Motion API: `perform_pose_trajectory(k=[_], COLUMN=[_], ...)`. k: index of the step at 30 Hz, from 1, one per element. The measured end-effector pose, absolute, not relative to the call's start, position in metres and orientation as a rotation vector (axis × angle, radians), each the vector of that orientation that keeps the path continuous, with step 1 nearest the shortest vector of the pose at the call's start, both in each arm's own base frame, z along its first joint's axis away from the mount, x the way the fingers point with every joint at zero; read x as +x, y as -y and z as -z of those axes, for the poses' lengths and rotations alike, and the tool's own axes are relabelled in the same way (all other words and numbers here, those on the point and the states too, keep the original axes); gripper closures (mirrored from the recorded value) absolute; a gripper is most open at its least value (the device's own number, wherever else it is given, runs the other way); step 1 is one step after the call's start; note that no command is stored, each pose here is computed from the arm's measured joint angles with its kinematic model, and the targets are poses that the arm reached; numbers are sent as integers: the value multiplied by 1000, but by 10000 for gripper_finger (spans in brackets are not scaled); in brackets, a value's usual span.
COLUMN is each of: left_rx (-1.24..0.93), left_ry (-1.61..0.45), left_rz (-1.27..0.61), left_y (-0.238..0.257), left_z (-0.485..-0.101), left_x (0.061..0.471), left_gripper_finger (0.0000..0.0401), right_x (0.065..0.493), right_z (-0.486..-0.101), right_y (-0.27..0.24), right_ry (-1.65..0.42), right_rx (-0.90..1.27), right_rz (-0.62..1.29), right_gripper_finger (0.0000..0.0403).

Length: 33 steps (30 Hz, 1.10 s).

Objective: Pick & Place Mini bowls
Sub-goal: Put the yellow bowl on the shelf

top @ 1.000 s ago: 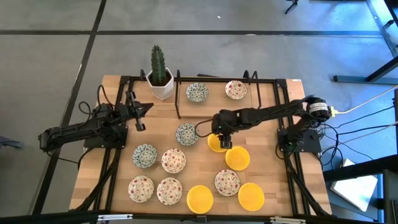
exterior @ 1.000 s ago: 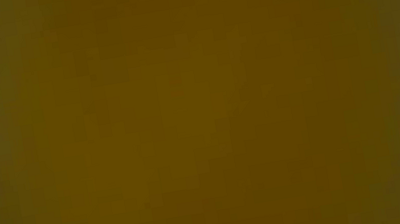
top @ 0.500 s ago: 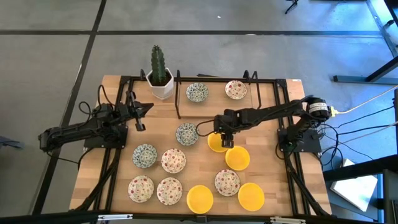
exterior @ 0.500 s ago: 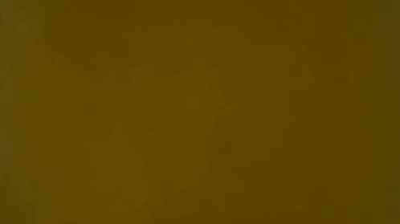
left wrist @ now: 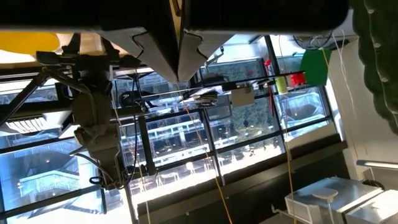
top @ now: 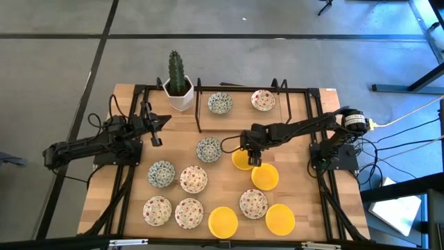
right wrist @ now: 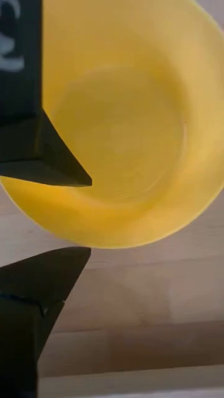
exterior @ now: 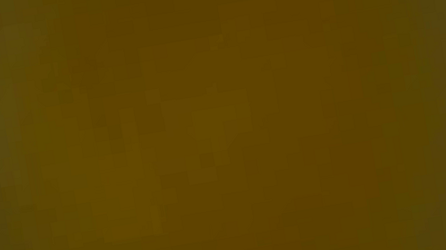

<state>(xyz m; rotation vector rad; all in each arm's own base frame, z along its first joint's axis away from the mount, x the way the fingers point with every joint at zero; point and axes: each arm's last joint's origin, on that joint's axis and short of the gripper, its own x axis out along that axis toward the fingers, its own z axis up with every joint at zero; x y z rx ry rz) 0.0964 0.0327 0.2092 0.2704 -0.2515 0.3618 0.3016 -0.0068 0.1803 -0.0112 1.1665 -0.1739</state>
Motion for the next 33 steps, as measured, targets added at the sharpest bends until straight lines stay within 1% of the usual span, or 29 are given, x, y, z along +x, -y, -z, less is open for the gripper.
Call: perform_pose_trajectory(k=[3, 6, 9, 14, 15, 19, 23, 28, 33], left_rx=[271, 272, 272, 266, 266, 260, 243, 232, 222], left_ry=[251, 251, 251, 253, 253, 254, 257, 259, 262], left_rz=[-362, -362, -362, -361, -361, -360, -358, -357, -349], left_y=[-33, -33, -33, -33, -33, -33, -33, -33, -33], left_z=[-209, -209, -209, -209, -209, -209, -209, -209, -209], left_x=[96, 96, 96, 96, 96, 96, 96, 96, 96], left_gripper_finger=[394, 397, 399, 398, 397, 394, 397, 400, 394], right_x=[303, 304, 305, 307, 307, 307, 310, 317, 319], right_z=[-181, -181, -182, -183, -183, -183, -186, -205, -229], right_y=[7, 7, 7, 7, 8, 8, 8, 7, 6], right_ry=[-1154, -1142, -1124, -1104, -1102, -1098, -1075, -1015, -969], right_rx=[-9, -8, -6, -5, -2, 20, 25, 32, 30], right_rz=[174, 174, 175, 174, 173, 187, 188, 142, 117], right_gripper_finger=[249, 270, 306, 385, 392, 387, 397, 399, 401])
